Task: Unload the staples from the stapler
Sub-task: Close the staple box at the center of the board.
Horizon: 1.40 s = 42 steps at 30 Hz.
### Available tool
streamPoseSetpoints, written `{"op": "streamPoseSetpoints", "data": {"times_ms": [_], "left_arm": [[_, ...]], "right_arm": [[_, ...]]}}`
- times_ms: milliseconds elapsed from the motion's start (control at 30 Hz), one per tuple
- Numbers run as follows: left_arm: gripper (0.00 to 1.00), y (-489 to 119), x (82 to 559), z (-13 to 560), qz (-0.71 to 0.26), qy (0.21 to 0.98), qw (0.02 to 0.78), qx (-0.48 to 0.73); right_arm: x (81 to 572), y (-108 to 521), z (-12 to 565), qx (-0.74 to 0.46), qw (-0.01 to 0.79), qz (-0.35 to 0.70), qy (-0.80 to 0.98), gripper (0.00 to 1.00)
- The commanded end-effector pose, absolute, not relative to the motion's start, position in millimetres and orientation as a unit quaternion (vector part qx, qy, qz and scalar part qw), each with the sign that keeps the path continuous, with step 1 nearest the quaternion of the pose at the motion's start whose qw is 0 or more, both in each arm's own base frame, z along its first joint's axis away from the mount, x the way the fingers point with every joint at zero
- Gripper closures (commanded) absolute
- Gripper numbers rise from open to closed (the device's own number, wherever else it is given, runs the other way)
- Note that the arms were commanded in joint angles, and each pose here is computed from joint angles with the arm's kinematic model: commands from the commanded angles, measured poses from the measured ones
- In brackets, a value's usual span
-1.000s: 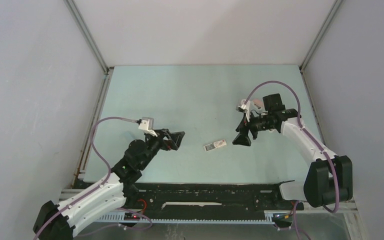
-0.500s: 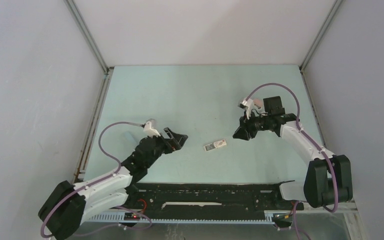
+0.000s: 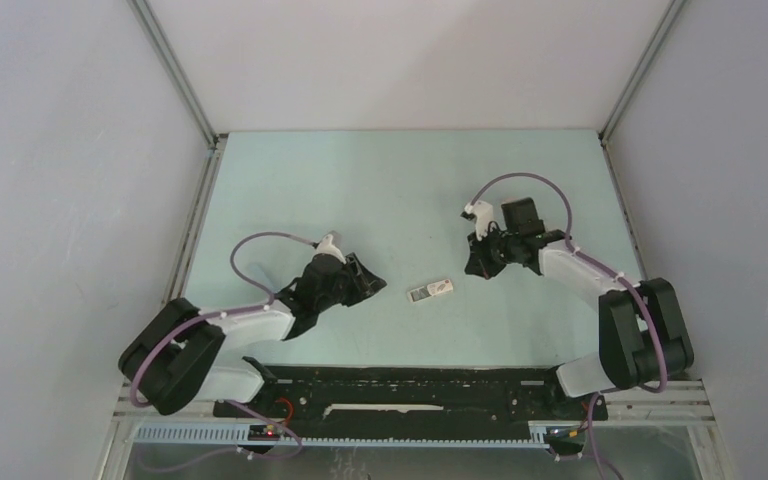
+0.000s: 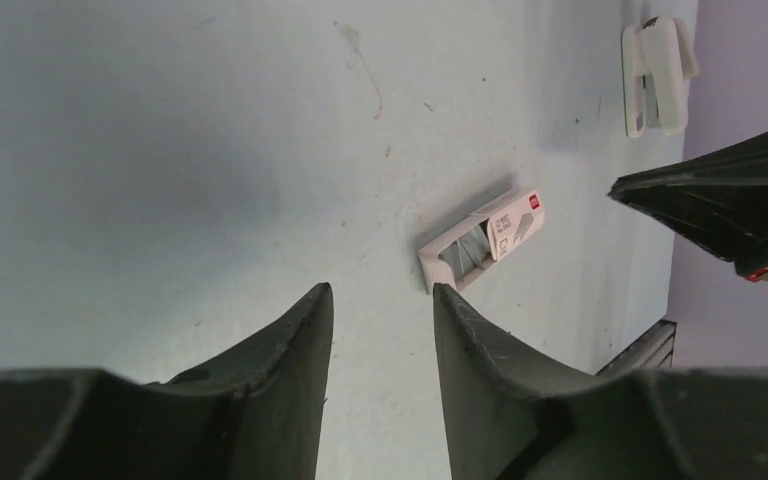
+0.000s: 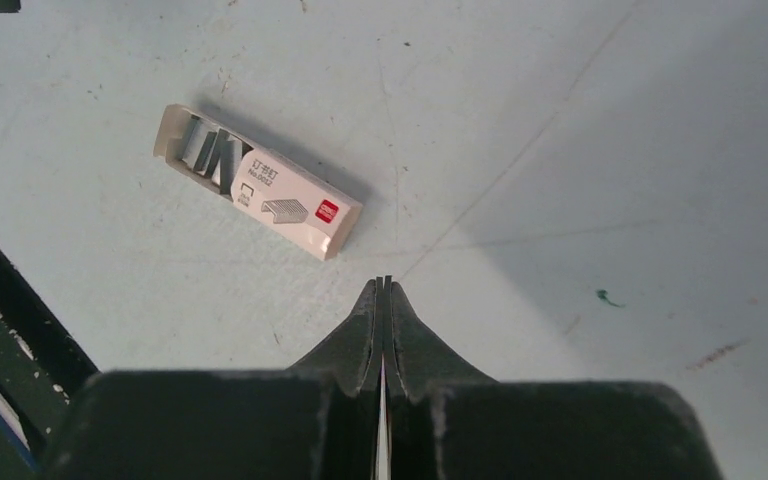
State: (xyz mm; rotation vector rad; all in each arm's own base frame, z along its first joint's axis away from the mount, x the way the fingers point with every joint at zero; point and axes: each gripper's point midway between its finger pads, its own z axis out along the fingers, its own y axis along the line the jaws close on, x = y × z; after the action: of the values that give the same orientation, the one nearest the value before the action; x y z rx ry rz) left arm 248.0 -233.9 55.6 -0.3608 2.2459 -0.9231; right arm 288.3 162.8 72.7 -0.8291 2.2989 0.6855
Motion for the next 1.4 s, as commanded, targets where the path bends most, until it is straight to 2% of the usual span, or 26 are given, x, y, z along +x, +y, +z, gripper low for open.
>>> {"op": "streamPoseSetpoints", "data": {"times_ms": [0, 267, 500, 1100, 1367], "left_arm": [[0.55, -263.2, 253.4, 71.3, -0.388, 0.862, 0.307, -0.113], [0.55, -290.5, 244.0, 59.2, -0.384, 0.885, 0.254, -0.073], [0.7, -302.0, 237.8, 49.4, -0.374, 0.898, 0.224, -0.059], [0.71, -316.0, 239.5, 35.9, -0.373, 0.907, 0.191, -0.049], [0.75, -320.3, 240.2, 34.2, -0.374, 0.908, 0.185, -0.044]], "right_arm": [[300.4, 172.7, 69.5, -0.301, 0.309, 0.228, 0.873, 1.0], [301.6, 172.5, 56.9, -0.288, 0.294, 0.217, 0.885, 1.0], [301.0, 173.5, 51.2, -0.289, 0.283, 0.213, 0.889, 1.0], [296.7, 181.0, 37.0, -0.308, 0.249, 0.203, 0.896, 1.0], [292.4, 185.4, 30.1, -0.322, 0.231, 0.195, 0.897, 1.0]]}}
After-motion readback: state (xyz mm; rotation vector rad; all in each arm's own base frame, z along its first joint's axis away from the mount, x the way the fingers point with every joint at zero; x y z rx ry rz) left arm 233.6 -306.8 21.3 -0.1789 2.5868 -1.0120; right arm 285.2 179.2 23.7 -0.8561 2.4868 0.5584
